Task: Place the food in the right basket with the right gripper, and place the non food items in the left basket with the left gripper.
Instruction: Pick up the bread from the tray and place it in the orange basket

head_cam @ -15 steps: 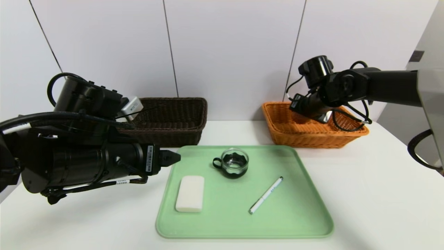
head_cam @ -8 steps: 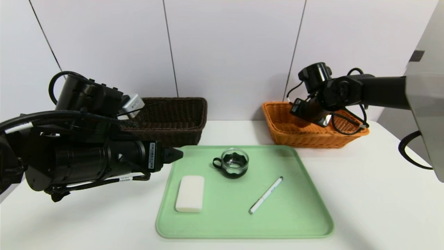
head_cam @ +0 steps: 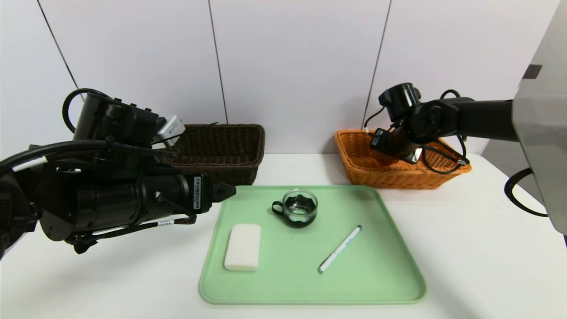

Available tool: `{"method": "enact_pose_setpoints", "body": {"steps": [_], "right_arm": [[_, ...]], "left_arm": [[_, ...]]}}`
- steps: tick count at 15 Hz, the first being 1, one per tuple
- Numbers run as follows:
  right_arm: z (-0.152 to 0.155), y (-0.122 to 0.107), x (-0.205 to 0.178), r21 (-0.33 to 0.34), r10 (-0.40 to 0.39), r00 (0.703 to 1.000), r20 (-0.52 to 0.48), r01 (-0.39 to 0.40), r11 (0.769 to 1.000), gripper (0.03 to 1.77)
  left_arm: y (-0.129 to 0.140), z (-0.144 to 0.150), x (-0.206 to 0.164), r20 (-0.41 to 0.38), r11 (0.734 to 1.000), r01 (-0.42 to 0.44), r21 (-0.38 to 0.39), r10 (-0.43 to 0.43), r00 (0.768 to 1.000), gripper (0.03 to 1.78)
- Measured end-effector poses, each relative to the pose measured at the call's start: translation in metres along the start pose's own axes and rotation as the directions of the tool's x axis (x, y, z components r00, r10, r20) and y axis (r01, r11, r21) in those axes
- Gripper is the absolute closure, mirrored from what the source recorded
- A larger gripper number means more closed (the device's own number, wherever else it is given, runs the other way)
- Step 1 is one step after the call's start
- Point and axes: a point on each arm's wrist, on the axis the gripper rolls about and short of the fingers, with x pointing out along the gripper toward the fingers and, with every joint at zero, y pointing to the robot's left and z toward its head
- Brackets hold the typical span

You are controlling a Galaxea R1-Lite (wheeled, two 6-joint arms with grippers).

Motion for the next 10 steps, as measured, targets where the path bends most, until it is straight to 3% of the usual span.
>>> {"method": "enact_pose_setpoints", "body": {"steps": [4, 10], "right_arm": [[-0.0004, -0.0017, 0.0013, -0.002, -0.018, 1.0, 0.0, 0.018, 1.0, 0.36], [0.0078, -0.0041, -0.0073, 0.015, 0.002, 1.0, 0.019, -0.002, 1.0, 0.21]], "left_arm": [[-0.0007, 0.0024, 0.0064, 0.048, 1.0, -0.03, 0.0, 0.03, 0.998, 0.12], [-0.0014, 0.0037, 0.0054, 0.052, 1.0, -0.021, -0.001, 0.021, 0.998, 0.12]]}}
